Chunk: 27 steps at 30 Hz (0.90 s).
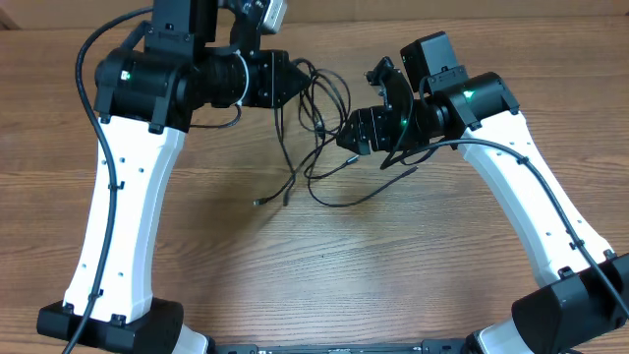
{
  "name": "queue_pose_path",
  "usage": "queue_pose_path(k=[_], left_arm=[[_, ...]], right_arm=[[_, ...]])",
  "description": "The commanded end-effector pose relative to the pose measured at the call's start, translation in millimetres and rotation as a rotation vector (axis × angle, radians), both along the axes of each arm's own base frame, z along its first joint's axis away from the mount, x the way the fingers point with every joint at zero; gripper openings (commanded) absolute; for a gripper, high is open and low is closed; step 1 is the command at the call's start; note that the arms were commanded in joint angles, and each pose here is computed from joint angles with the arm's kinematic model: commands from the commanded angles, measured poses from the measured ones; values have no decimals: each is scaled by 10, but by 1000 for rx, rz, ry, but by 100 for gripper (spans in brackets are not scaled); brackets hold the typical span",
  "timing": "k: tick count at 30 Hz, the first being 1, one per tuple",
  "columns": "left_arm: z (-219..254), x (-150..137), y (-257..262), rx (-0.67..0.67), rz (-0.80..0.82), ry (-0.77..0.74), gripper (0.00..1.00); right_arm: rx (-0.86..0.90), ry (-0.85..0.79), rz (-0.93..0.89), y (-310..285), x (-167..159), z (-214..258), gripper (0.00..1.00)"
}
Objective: Untangle cables
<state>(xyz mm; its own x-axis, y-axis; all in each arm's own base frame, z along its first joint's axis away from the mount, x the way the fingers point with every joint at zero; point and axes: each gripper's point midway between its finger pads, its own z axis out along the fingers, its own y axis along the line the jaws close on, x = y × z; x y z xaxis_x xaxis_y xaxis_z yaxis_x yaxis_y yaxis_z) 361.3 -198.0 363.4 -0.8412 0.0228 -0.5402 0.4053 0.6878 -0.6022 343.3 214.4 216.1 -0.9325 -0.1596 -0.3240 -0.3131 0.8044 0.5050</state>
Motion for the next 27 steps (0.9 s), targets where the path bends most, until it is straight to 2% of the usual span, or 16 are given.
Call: queue_pose_path(k=[1,6,13,17,23,27], left_arm=[[127,-172,-48,-54,-64,2,4],[198,-286,-142,-118,-125,26,4],[155,-424,-150,-121,-172,62,4],[111,-509,-141,-115,-186,99,4],[52,-602,-119,-98,-202,131,4],[61,-614,-127,-106,-209,134,4]], right_arm=[[63,-16,50,86,-36,102,75],[121,-51,99,181,-32,198,75],[48,-157,49,100,227,177,72],[46,-210,32,115,375,195,57],[-46,-217,-177,-105,620,131,16],[-72,-207,-262,-193,677,113,9]])
